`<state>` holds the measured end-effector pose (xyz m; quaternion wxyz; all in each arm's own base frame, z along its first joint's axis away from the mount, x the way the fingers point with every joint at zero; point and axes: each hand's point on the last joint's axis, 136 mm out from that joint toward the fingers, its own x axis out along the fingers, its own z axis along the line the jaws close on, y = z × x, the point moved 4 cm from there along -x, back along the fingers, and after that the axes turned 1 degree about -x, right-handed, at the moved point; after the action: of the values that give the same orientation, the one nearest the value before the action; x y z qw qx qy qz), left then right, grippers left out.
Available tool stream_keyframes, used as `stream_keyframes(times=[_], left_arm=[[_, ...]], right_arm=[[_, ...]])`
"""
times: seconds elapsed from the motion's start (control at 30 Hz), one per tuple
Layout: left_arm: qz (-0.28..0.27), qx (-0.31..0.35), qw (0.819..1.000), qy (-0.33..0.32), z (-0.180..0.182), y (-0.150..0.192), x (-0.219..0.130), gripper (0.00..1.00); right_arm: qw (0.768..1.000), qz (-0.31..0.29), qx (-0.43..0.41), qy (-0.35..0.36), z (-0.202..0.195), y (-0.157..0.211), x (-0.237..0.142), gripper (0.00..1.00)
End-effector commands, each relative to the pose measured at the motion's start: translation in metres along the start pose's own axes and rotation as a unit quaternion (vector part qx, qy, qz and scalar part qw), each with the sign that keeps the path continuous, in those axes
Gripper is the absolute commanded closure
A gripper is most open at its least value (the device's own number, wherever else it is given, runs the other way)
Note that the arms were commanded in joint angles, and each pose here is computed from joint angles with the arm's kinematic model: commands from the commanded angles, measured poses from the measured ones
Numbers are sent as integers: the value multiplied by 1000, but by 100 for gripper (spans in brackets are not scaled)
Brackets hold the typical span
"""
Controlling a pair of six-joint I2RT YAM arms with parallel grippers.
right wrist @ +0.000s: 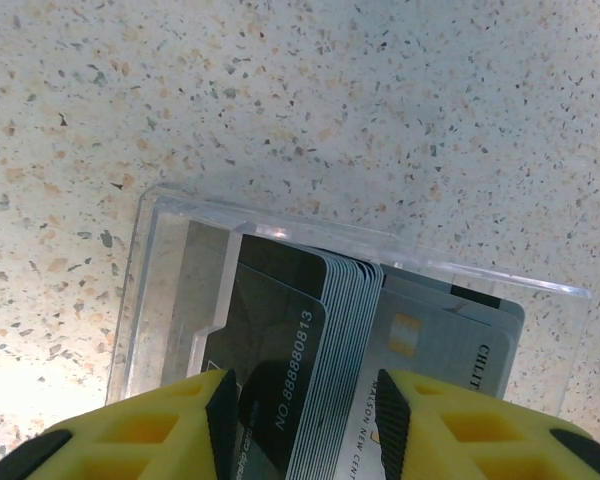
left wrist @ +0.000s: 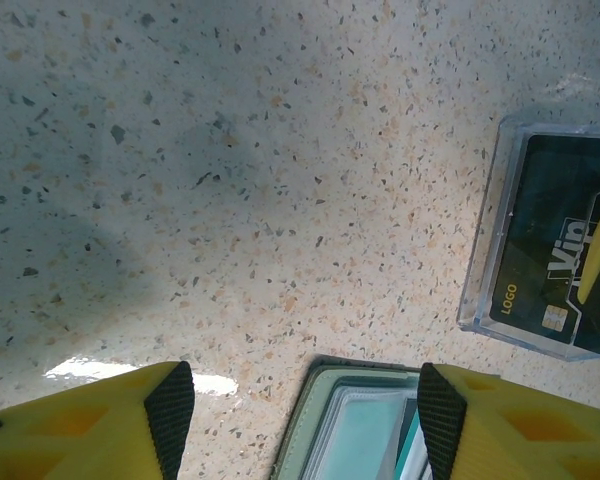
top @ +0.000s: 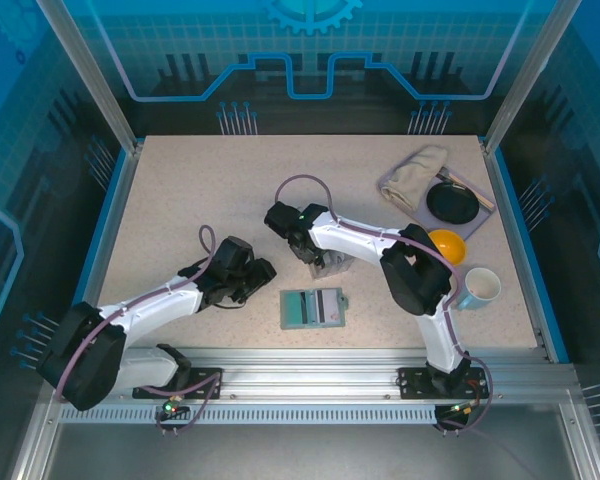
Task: Put the credit cards into the card holder
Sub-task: Pick up the credit card from the storage box.
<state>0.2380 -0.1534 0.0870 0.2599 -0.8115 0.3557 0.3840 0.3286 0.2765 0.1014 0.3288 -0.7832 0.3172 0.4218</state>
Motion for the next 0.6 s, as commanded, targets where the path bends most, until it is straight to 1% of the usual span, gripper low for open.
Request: stream_keyframes(times=[0.0, 0.2, 0.27, 0.37, 0.53, 0.57], left_arm=[[-3, 0, 1000, 7, -1, -2, -4, 36], [-2, -1, 1000, 7, -1, -2, -4, 36], [-2, 0, 1000, 7, 0, -1, -4, 36], [-1, 0, 1000, 7, -1, -1, -4, 36], [0, -1, 1000, 5, 1, -1, -4, 36], [0, -1, 1000, 5, 1, -1, -3, 36]], right_arm=[[1000, -14, -4, 13, -9, 0, -20, 58], [1000, -15, -2, 14, -11, 2, -22, 62], [1000, -13, -2, 13, -11, 3, -20, 66], [1000, -10, -3, 10, -9, 4, -18, 69], [1000, 3, 2, -19, -3, 7, -12, 68], [1000, 7, 3, -24, -2, 7, -10, 66]])
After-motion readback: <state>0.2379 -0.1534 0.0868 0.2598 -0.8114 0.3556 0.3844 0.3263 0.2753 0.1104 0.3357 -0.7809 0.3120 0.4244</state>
